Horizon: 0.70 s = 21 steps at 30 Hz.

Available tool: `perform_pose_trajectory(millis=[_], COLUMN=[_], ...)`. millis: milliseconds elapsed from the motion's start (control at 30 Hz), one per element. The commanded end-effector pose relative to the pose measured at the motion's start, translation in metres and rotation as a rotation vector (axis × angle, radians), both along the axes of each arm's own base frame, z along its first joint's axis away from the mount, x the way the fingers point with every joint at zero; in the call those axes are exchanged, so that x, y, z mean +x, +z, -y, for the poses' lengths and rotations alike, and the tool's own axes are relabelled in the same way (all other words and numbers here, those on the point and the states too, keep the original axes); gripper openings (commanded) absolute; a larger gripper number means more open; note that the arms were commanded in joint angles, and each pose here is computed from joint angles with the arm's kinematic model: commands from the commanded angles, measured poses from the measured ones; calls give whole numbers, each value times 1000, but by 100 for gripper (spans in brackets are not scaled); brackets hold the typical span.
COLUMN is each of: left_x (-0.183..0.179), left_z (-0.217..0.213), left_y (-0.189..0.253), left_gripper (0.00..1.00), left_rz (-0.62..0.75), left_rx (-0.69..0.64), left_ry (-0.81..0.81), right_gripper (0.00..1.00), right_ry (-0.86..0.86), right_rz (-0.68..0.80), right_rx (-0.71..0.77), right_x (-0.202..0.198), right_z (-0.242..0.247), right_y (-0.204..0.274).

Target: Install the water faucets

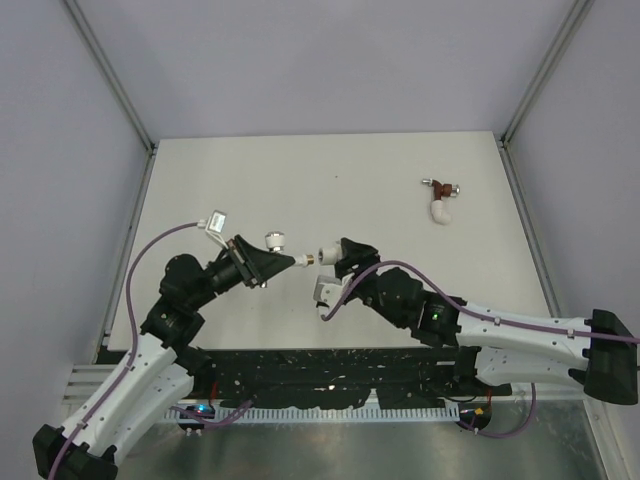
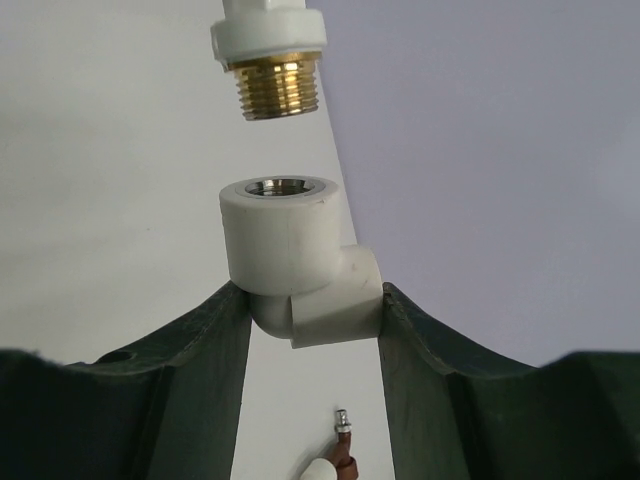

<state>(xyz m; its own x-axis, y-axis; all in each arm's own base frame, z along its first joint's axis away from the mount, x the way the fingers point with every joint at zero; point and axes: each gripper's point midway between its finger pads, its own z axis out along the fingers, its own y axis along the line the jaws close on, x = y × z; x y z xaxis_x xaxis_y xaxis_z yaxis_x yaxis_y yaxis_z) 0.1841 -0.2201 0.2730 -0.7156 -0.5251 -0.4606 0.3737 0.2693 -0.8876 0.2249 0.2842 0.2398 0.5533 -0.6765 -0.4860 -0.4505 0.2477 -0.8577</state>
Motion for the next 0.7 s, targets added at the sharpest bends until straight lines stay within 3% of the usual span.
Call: perform_pose_trajectory(millis=[0, 400, 667], left_x=[1, 3, 5], left_z=[7, 9, 11], left_y=[34, 52, 102], left_gripper=[0, 0, 0], left_rz=[47, 38, 115], left_rx=[-115, -165, -156], left_ry=[-5, 12, 2], right_gripper=[5, 6, 5], right_ry=[-23, -83, -186], right_rz=[136, 379, 585], right_rx=[167, 246, 200], right_x=[-4, -6, -1], right_z=[4, 19, 26], right_y=[50, 85, 121])
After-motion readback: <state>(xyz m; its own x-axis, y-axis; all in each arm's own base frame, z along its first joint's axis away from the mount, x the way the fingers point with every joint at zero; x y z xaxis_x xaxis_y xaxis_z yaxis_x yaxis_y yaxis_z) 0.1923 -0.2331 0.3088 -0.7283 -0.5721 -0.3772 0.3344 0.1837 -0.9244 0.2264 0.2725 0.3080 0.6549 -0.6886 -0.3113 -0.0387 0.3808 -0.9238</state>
